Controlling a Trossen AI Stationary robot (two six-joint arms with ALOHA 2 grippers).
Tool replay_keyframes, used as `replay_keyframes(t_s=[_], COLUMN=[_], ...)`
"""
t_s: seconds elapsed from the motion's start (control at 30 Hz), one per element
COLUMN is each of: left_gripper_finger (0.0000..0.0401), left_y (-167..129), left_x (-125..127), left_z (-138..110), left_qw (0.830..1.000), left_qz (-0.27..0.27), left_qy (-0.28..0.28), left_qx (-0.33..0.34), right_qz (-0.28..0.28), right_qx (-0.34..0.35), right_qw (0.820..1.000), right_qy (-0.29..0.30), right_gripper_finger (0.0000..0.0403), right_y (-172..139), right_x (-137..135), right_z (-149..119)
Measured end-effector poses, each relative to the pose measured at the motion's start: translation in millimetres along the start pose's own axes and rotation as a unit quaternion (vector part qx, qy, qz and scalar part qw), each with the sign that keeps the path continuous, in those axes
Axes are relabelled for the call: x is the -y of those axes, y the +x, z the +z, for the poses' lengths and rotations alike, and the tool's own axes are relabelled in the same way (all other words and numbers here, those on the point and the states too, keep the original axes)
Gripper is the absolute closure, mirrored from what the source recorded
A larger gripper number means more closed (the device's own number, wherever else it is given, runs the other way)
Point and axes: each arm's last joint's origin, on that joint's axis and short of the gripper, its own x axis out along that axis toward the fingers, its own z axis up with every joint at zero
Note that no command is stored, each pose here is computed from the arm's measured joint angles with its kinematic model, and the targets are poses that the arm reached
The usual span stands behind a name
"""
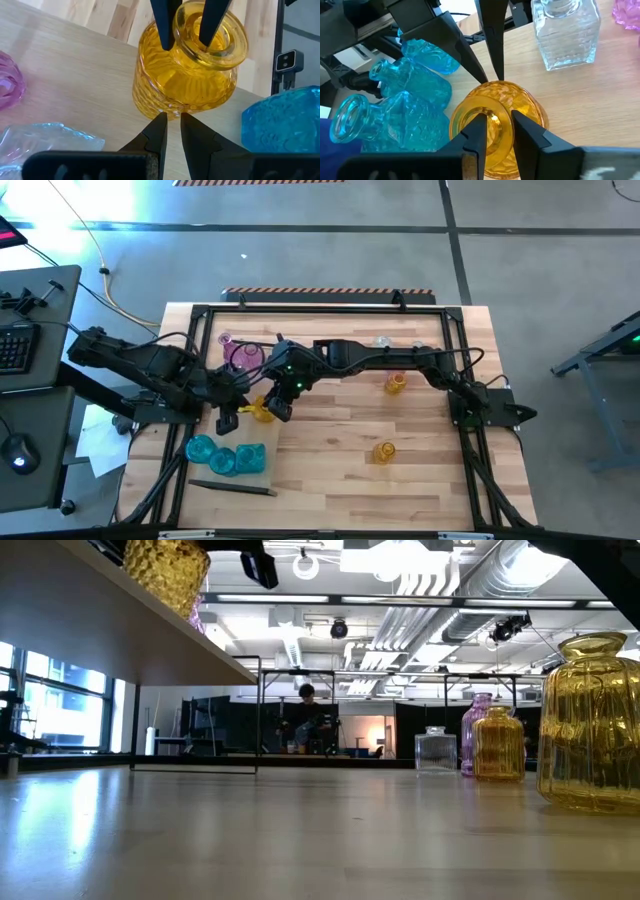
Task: Sort vases onto shelf
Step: Put the top left yellow flower vase on the shelf
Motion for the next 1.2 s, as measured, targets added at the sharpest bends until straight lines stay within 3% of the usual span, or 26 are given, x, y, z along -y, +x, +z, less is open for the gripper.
replay_keyframes(t_s=[0.67,0.97,1.2], left_gripper_finger=[0.0353,0.0353,0.0353], left_y=[-20.7,-15.4,-41.1], left_x=[-4.4,-2.9,-13.6], left_z=[-1.9,-0.2,-9.3], left_qw=[0.998,0.999,0.994], left_qz=[-0.025,-0.014,-0.019], left_qy=[-0.016,-0.003,-0.021], left_qx=[0.058,0.052,0.106], right_qz=[-0.006,0.011,-0.011], right_qx=[0.006,0.049,0.084], right_qw=[1.000,0.999,0.996], right_qy=[0.008,-0.005,-0.009], right_gripper_finger=[0.0341,0.0341,0.0341], right_y=[-0.7,-2.2,-5.8], right_x=[4.6,4.1,7.2], right_z=[2.5,12.2,18.8])
